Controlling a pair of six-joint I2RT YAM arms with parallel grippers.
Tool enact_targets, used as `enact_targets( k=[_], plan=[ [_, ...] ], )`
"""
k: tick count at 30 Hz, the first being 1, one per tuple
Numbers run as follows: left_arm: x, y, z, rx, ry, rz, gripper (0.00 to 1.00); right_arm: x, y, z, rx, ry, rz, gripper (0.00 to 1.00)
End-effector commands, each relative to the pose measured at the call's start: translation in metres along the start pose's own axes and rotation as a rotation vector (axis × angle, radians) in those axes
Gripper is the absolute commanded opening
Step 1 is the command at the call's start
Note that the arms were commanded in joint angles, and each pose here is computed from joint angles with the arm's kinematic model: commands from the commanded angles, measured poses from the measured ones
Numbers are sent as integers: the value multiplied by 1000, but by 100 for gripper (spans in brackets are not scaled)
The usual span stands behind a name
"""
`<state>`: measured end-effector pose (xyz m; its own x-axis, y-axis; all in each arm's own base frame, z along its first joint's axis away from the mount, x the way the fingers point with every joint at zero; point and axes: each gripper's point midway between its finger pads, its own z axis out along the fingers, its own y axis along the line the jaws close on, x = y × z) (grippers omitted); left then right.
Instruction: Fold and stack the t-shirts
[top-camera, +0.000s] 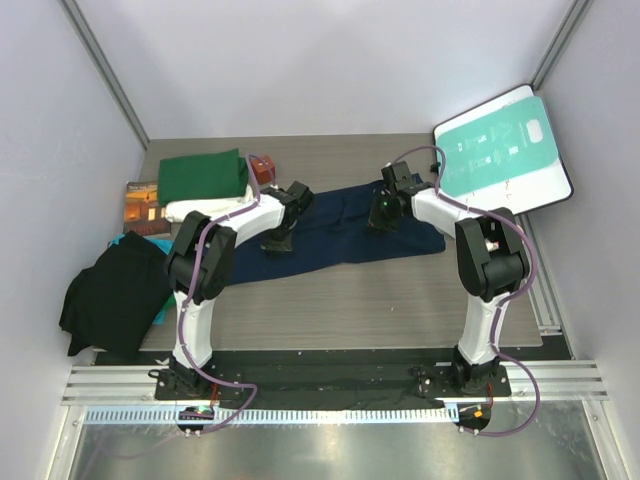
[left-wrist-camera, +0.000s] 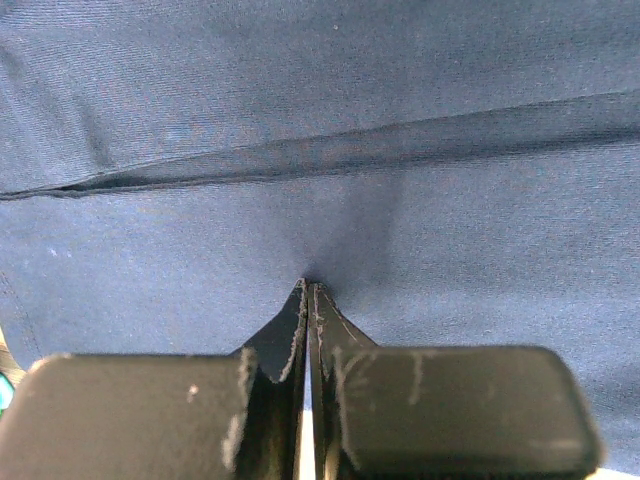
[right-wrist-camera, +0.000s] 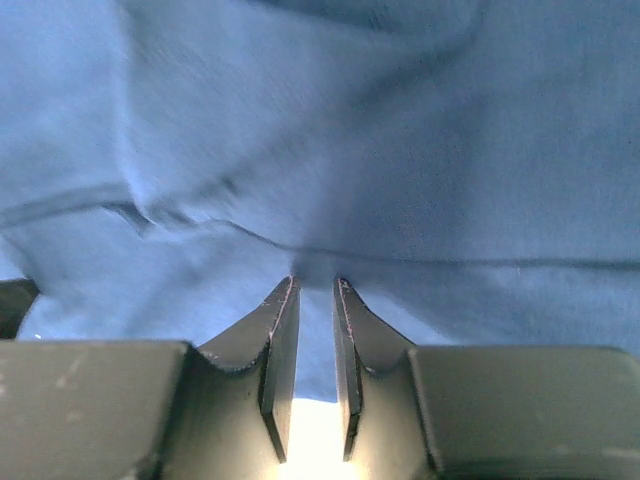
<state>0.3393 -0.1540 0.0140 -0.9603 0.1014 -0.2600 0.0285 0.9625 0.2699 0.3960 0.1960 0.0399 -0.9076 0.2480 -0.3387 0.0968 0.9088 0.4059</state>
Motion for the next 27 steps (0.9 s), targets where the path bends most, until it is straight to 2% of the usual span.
enact_targets(
  k=[1, 11, 27],
  plan=[
    [55, -18, 37, 30, 200, 36, 0, -33, 16, 2, -17, -82, -43, 25],
    [57, -17, 38, 25, 204, 41, 0, -48, 10, 46, 21, -63, -52, 25],
    [64, -18, 43, 26, 221, 51, 0, -102, 55, 47, -105, -178, -15, 25]
  ],
)
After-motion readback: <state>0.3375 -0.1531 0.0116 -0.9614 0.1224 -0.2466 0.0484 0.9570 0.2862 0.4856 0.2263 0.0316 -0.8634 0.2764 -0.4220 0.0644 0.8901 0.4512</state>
